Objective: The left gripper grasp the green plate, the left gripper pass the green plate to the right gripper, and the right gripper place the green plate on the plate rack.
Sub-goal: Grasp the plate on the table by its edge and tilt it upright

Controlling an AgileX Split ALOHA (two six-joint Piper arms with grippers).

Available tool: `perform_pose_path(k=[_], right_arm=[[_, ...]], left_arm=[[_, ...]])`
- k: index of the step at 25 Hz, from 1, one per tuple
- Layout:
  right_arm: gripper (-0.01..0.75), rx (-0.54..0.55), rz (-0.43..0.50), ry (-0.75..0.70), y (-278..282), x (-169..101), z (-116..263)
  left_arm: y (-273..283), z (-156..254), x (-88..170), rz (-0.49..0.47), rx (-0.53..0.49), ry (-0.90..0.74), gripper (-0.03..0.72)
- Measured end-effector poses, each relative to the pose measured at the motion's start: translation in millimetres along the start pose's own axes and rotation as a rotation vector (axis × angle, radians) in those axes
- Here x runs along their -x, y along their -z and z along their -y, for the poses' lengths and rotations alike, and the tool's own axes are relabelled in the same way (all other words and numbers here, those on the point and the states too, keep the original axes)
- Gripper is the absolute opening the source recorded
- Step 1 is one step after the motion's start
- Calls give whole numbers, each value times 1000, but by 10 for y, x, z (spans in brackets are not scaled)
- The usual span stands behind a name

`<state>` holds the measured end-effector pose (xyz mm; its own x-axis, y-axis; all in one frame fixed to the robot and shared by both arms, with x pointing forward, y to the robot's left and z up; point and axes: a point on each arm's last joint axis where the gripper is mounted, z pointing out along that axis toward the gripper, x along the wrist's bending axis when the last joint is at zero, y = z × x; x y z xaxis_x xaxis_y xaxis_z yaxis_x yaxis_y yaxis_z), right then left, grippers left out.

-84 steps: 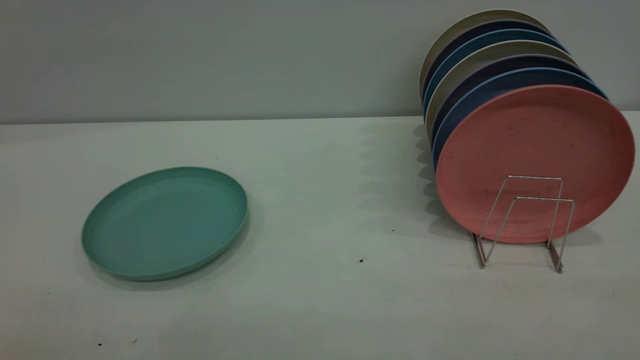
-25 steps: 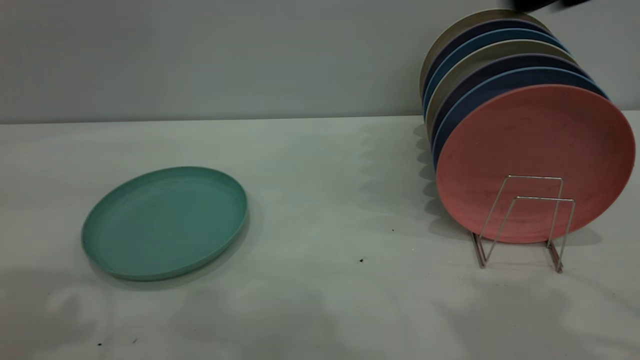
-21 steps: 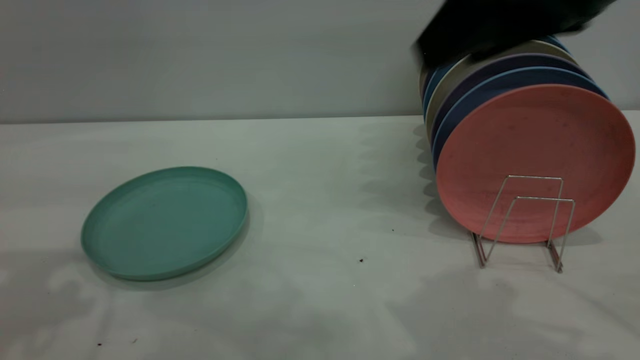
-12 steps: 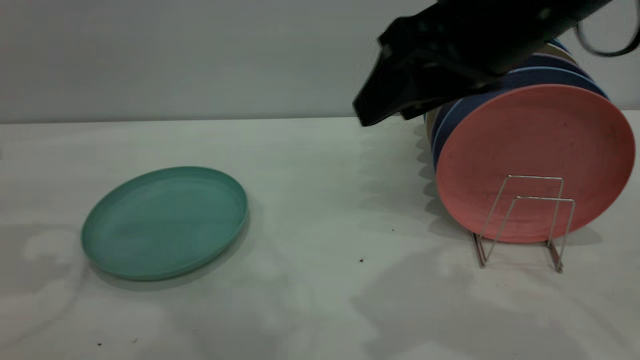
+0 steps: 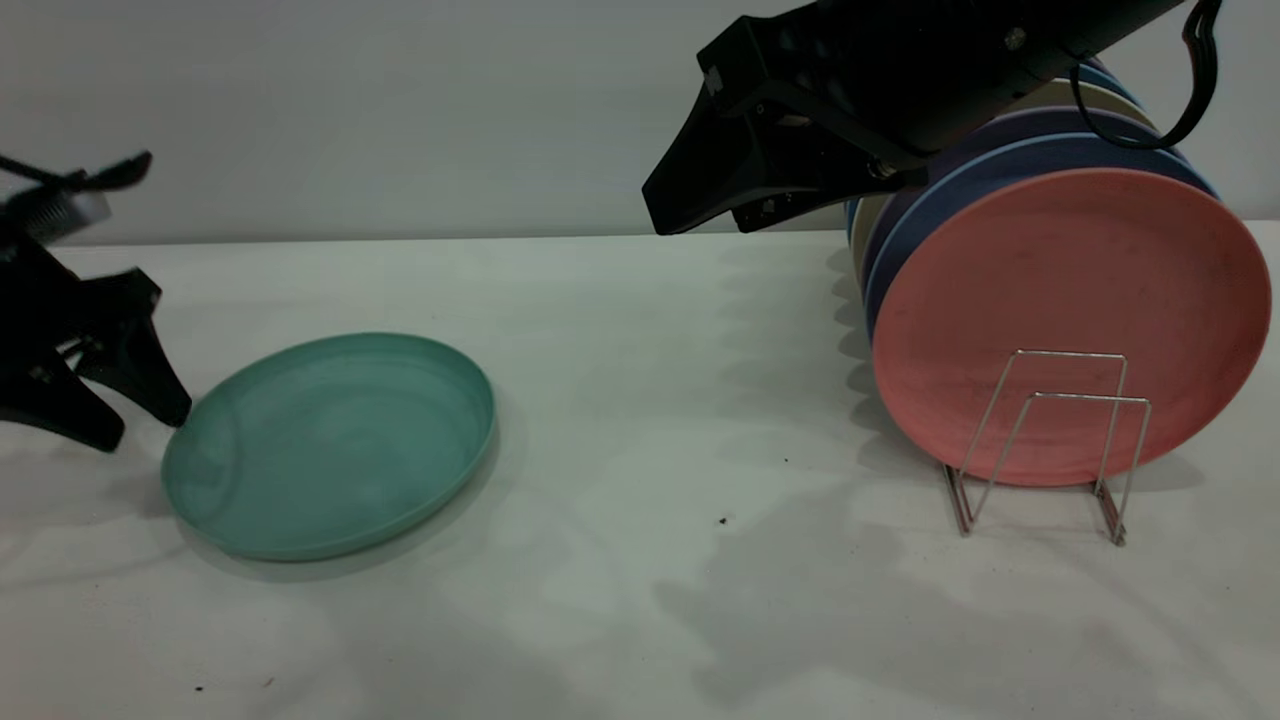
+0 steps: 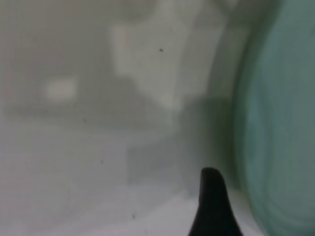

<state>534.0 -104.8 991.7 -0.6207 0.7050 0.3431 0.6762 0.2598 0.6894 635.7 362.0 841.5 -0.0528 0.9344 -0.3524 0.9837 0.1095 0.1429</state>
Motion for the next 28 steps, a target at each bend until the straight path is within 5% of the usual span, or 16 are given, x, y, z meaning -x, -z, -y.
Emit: perform_pose_path(k=[14,24,28], right_arm=[[508,3,-3,-7,0,-2,-2],[508,-5,-3,-16,-29,11,14],[508,-5,-3,-16,-29,11,14]], left_arm=[[-398,25,56,-11,-12,-6,502],[-416,8,44,-20,4,-3,260],[-416,0,40,-24,13,-1,224]])
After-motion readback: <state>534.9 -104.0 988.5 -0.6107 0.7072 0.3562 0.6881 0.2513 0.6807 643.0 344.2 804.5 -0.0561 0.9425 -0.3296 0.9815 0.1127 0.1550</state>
